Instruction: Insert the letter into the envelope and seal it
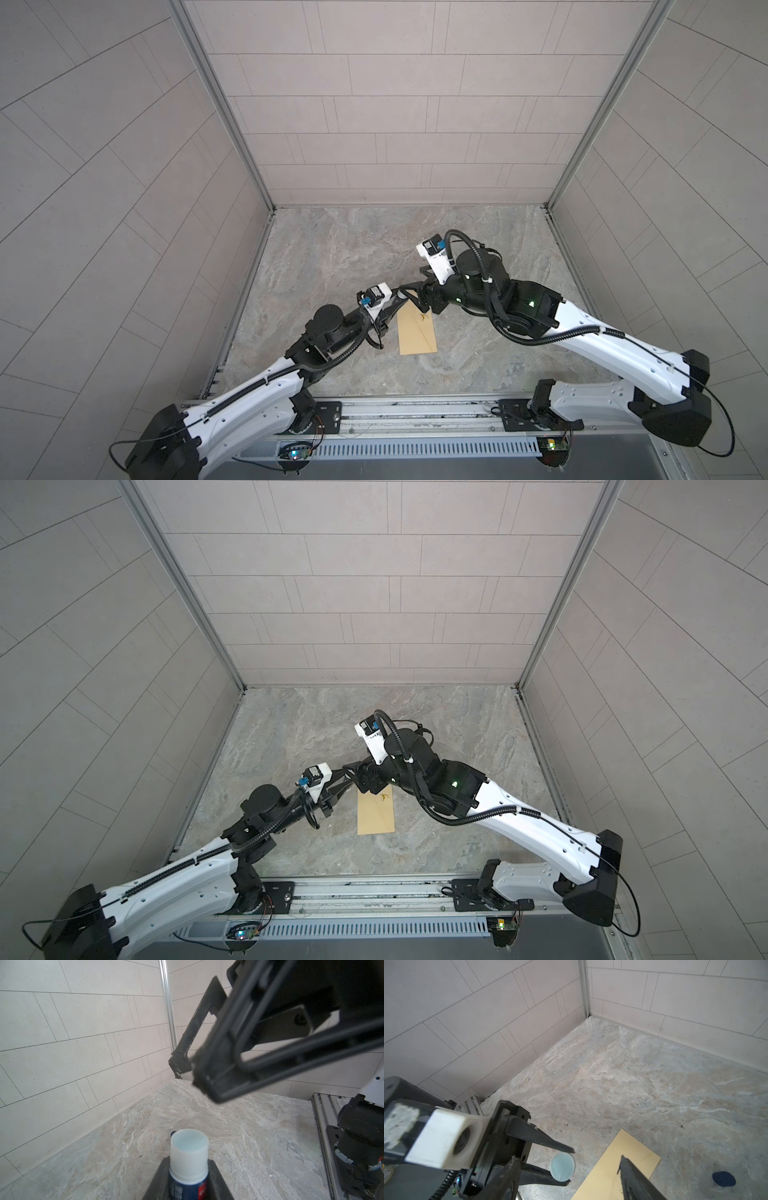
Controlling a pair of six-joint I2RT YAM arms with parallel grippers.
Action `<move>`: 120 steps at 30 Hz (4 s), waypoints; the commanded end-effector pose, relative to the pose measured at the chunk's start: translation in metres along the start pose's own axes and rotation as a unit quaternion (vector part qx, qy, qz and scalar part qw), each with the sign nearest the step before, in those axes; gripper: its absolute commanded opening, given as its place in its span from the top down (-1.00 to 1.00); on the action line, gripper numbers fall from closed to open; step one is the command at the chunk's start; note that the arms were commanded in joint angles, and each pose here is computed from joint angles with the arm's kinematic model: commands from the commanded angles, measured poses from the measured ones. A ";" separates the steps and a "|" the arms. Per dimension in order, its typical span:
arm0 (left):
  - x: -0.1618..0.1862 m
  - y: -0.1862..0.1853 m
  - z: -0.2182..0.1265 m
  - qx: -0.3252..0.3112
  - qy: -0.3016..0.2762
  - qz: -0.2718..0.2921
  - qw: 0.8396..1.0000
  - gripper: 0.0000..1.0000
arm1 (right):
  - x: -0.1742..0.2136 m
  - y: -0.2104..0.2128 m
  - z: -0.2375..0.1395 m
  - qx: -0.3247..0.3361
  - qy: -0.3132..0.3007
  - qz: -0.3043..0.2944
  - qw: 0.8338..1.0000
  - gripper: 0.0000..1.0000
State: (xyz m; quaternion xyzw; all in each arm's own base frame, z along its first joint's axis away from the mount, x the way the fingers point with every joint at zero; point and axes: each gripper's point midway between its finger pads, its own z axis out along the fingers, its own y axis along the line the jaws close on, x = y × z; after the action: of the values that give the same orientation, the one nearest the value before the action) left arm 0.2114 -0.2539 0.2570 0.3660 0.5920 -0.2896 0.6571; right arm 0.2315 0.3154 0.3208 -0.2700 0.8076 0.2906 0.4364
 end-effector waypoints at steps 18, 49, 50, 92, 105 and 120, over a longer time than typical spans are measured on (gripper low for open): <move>-0.025 0.004 -0.002 -0.012 -0.029 0.007 0.999 1.00 | 0.024 0.006 0.030 0.023 0.072 0.018 0.997 0.07; -0.016 0.005 0.006 -0.010 -0.001 -0.018 1.000 0.26 | 0.010 0.003 0.015 0.023 0.038 0.007 0.999 0.77; -0.015 0.004 0.007 -0.009 0.001 -0.019 1.000 0.22 | 0.008 0.003 0.013 0.020 0.036 0.008 0.999 0.78; -0.001 -0.003 0.005 0.002 -0.012 -0.029 0.999 1.00 | 0.008 -0.086 -0.041 0.125 0.021 0.016 0.992 -0.68; 0.003 0.000 0.001 -0.008 -0.018 -0.051 0.999 1.00 | 0.085 -0.216 -0.016 0.286 0.156 0.083 0.942 -0.84; 0.000 0.002 -0.001 -0.016 -0.029 -0.061 0.998 1.00 | 0.140 -0.289 0.057 0.306 0.260 0.148 0.904 -0.94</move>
State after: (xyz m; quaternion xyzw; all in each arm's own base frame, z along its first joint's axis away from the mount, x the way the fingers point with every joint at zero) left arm 0.2145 -0.2548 0.2436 0.3222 0.6168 -0.3215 0.6422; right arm 0.3855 0.1311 0.1078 -0.0702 0.9709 0.0081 0.2287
